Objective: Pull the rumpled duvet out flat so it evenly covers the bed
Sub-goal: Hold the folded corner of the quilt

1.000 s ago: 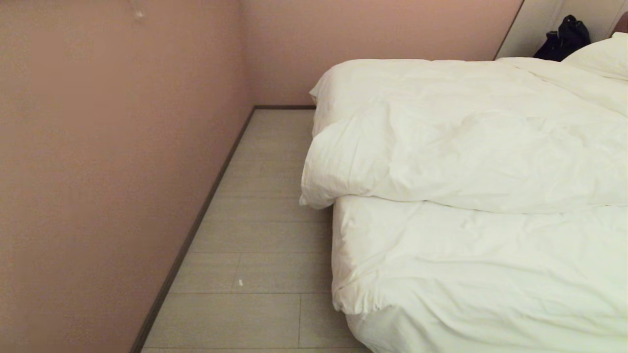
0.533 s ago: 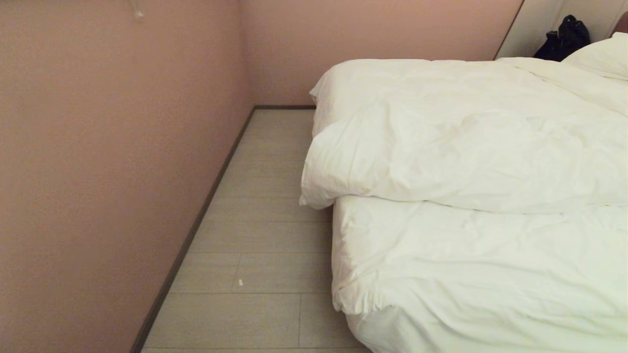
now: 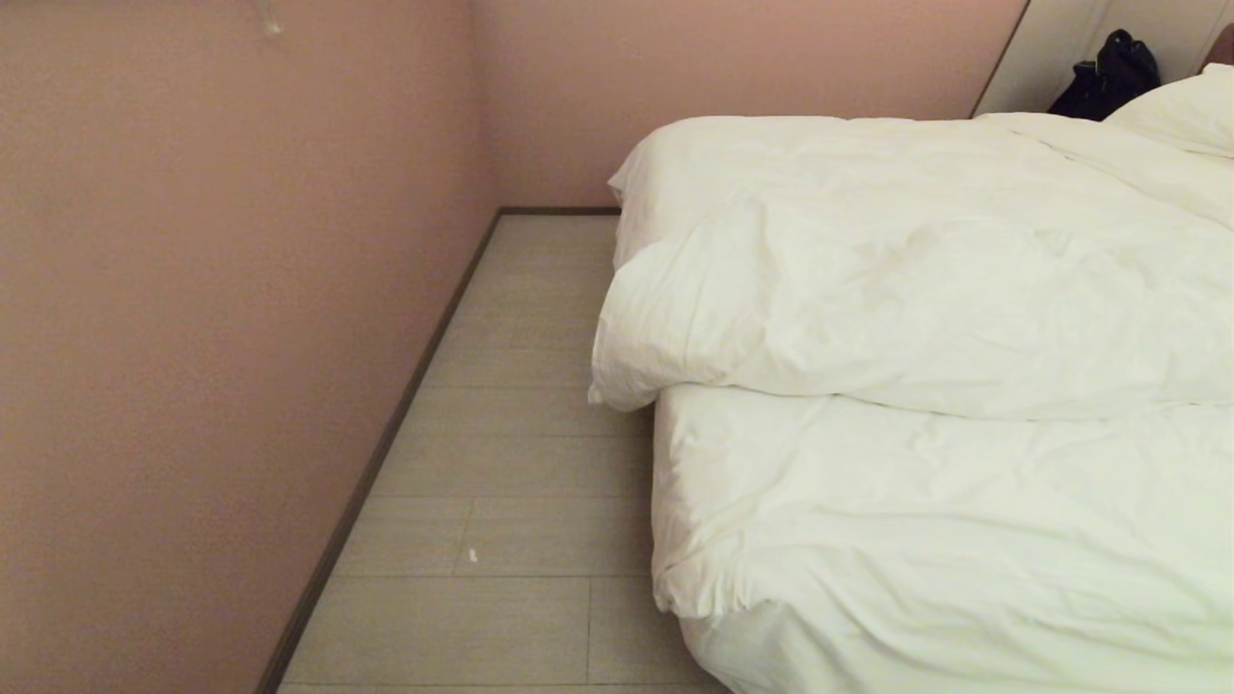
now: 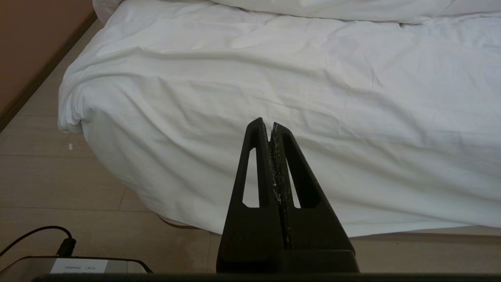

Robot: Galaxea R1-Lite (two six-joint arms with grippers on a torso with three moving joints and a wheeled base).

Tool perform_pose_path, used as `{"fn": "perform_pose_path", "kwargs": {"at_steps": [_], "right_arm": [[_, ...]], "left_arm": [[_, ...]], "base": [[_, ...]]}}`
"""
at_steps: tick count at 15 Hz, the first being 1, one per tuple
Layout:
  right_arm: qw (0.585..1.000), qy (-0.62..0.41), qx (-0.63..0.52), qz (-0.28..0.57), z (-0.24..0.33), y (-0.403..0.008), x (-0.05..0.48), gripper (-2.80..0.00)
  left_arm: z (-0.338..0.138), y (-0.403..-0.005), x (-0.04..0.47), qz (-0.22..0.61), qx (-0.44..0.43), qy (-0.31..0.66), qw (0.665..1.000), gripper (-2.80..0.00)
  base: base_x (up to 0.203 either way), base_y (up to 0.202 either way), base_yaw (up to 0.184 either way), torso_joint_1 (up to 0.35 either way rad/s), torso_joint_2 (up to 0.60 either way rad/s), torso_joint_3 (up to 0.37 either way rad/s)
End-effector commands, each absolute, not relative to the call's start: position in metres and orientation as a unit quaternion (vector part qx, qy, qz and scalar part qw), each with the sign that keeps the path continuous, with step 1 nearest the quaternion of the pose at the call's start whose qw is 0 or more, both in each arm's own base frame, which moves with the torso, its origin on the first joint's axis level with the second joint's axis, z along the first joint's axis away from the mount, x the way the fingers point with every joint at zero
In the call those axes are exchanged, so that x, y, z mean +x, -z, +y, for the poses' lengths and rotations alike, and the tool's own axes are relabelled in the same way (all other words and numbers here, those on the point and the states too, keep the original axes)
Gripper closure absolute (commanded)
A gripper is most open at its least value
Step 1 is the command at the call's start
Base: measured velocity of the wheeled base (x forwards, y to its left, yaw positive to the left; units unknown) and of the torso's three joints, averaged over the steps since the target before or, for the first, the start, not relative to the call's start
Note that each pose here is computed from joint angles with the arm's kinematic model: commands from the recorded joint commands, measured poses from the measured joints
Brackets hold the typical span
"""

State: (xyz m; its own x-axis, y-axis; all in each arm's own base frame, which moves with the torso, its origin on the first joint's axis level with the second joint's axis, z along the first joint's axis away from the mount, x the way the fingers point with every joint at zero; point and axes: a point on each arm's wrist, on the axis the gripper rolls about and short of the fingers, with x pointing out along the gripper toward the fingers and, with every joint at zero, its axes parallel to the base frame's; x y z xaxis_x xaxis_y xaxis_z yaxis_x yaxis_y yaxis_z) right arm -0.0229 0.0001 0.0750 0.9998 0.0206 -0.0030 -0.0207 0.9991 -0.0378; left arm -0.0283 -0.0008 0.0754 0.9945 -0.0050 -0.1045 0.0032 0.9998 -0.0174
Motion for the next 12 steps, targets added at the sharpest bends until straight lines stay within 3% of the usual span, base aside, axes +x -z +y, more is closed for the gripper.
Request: {"fn": "perform_pose_path", "kwargs": {"at_steps": [1,10,12], "right_arm": [[1.000,-0.011,-0.019,0.002,0.0001,-0.0750,-0.0228,0.00],[1.000,-0.011,-0.019,0.002,0.0001,-0.0750,-0.0228,0.00],[1.000,-0.011,-0.019,0.002,0.0001,-0.0750,-0.0228,0.00]], "left_arm": [[-0.0008,-0.0752,-0.0283,0.053,-0.009,0.002,0.999,0.00],[-0.0008,-0.0752,-0.0283,0.053,-0.008,0.001,0.999,0.00],[-0.0008,-0.0752,-0.0283,0.053,-0.008,0.002,0.999,0.00]], "base": [[0.000,0.000,0.000,0.000,0.00,0.000],[0.000,0.000,0.000,0.000,0.00,0.000],[0.004,-0.097,0.007,0.003,0.00,0.004]]}}
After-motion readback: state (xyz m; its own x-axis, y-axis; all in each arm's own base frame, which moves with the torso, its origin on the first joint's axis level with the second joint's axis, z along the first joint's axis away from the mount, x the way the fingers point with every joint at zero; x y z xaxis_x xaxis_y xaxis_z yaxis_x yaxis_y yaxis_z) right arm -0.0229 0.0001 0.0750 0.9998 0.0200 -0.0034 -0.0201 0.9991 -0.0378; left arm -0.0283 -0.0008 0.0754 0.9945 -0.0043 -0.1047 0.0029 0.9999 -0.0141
